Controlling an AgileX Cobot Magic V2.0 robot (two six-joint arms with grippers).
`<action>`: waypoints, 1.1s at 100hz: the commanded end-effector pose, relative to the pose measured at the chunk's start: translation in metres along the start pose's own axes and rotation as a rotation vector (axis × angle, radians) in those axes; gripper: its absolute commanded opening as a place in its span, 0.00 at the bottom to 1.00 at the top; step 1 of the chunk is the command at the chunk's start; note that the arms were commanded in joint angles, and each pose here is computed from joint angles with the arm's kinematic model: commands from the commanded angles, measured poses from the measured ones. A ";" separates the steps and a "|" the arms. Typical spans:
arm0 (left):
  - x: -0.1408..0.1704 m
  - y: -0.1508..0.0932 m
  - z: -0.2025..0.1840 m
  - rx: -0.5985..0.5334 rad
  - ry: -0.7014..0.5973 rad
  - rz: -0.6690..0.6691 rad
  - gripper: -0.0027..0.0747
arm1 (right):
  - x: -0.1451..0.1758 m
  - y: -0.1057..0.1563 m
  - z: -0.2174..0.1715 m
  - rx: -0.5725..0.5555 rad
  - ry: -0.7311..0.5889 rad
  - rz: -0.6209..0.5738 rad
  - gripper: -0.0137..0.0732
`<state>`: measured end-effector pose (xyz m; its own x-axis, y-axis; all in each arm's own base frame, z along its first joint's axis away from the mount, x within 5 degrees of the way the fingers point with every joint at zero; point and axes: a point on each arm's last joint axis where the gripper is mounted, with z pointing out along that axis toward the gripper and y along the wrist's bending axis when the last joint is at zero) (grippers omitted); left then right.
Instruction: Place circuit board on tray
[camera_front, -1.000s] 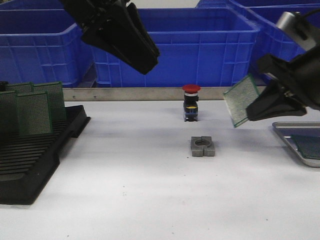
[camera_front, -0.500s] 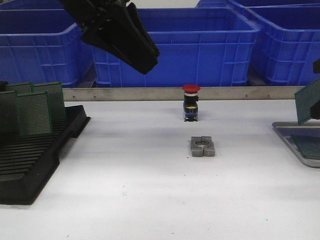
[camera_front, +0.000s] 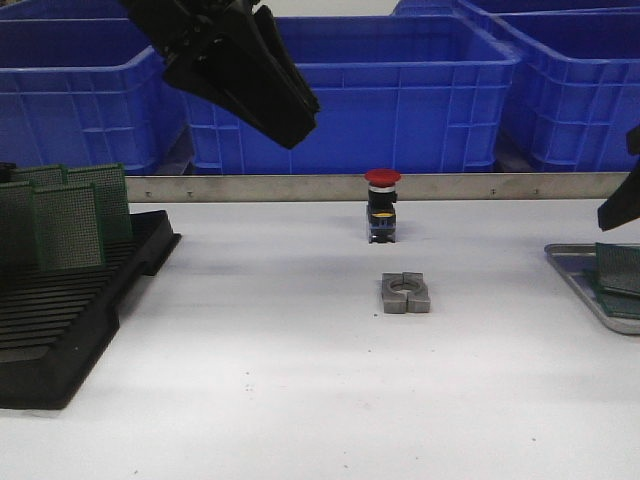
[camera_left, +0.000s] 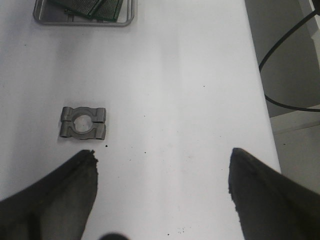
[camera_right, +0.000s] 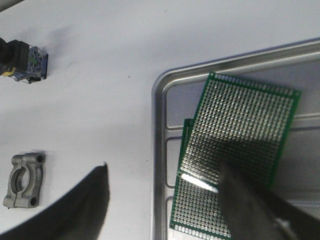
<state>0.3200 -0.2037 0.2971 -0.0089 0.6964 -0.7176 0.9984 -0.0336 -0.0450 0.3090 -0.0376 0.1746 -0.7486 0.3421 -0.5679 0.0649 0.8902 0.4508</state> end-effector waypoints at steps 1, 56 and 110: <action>-0.023 -0.010 -0.017 -0.030 -0.087 0.023 0.70 | -0.010 0.006 -0.010 -0.025 -0.045 -0.014 0.87; -0.009 0.009 -0.062 -0.098 -0.088 -0.249 0.01 | -0.013 0.022 -0.034 -0.050 -0.061 -0.189 0.07; 0.019 0.011 -0.152 -0.454 -0.097 -0.529 0.01 | -0.006 0.085 -0.078 -0.012 -0.258 -0.407 0.09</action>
<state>0.3558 -0.0907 0.3470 -0.5074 0.5439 -0.6684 0.8193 0.5449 -0.1786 0.2762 0.0073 0.2480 -0.6089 0.0477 -0.7918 -0.2145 0.9511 0.2223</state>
